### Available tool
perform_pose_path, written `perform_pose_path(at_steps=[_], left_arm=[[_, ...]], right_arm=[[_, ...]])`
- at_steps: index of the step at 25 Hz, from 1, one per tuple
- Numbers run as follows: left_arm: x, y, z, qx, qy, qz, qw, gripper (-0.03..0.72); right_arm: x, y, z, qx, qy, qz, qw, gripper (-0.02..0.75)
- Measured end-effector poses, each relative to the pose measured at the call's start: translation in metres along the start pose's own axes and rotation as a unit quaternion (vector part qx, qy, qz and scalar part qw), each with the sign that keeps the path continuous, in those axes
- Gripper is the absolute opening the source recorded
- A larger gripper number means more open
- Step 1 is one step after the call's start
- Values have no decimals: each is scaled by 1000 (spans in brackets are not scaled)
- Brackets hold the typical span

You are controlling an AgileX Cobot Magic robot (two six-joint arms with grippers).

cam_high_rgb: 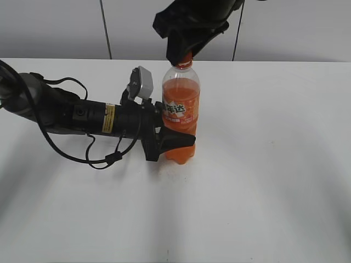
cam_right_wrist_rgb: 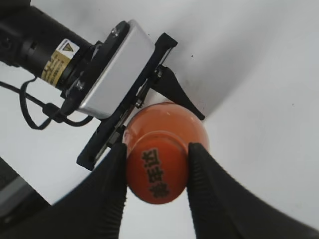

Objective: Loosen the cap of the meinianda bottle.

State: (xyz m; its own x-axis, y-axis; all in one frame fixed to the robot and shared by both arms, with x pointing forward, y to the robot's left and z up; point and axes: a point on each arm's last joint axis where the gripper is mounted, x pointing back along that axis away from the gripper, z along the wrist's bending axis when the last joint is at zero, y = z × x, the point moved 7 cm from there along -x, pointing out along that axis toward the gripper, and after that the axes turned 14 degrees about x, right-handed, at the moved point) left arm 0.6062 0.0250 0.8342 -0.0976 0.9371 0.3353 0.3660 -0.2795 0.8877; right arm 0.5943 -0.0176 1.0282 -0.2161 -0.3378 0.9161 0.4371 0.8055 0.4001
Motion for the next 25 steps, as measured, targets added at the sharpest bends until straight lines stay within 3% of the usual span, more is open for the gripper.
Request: perform_pose_path(at_steps=[10, 25], left_arm=[[0, 0, -1, -1, -2, 1, 1000, 408], [1, 0, -1, -2, -3, 1, 1000, 408]], right_arm=[[0, 1, 2, 216, 5, -5, 976, 278], [1, 3, 4, 480, 7, -15, 877, 274]])
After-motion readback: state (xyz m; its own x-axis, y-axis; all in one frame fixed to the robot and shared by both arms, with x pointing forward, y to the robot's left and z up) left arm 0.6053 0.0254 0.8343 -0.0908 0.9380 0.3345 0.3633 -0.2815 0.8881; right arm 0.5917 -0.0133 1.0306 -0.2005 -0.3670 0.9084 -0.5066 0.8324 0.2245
